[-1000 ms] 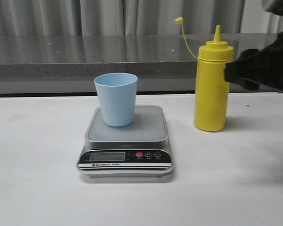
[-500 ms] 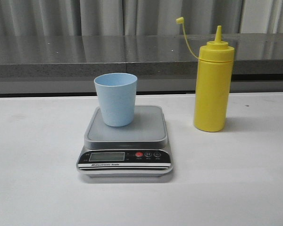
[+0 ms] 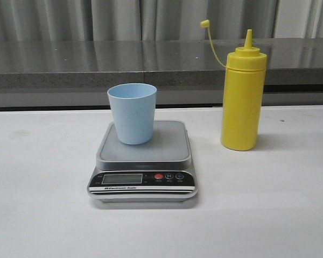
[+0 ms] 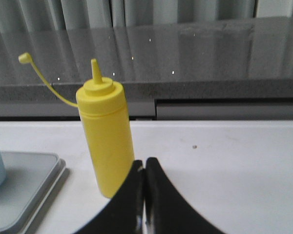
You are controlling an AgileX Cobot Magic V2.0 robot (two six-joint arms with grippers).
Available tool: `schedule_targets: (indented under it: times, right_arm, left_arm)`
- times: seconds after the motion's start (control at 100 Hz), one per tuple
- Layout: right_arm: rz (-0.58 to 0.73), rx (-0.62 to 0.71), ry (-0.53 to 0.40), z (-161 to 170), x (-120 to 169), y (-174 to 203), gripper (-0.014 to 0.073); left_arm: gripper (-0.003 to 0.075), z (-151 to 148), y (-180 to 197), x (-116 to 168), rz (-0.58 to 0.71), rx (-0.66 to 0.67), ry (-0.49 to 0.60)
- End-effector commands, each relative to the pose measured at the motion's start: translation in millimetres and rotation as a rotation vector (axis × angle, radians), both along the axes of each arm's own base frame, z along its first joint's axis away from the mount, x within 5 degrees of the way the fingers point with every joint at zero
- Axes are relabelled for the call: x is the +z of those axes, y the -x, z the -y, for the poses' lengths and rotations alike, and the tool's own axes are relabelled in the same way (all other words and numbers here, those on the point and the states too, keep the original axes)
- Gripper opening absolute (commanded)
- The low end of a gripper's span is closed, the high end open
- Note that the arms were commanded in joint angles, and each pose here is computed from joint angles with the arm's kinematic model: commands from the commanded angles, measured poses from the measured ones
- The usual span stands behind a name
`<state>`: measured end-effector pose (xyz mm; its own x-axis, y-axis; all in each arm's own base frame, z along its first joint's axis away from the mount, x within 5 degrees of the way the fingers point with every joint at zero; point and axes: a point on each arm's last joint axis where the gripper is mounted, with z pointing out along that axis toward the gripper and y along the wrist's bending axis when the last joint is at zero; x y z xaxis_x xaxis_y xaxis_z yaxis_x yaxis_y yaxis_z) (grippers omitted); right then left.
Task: Pour seasoning into cup on scale with both arms
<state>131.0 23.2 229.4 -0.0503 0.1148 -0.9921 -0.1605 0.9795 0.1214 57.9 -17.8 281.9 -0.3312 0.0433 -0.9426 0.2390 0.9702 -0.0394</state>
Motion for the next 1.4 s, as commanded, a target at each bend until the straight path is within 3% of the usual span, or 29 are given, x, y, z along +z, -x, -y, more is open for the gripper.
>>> schedule_targets:
  times: [0.0,0.36,0.71,1.21,1.39]
  right_arm:
    - [0.151,-0.022,-0.010,4,18,7,-0.0068]
    - [0.236,-0.008,0.023,7,7,34,-0.0068]
    - [0.372,-0.105,0.009,18,10,58,-0.0068]
    - [0.141,-0.138,0.048,22,-18,77,-0.0068]
    - [0.147,-0.139,0.047,22,-18,77,-0.0068]
  left_arm:
    - [-0.0020,0,-2,14,0.085,0.014,0.037]
    - [-0.0020,0,-2,14,0.085,0.014,0.037]
    - [-0.0020,0,-2,14,0.085,0.014,0.037]
    - [-0.0020,0,-2,14,0.089,0.014,0.037]
    - [-0.0020,0,-2,14,0.089,0.014,0.037]
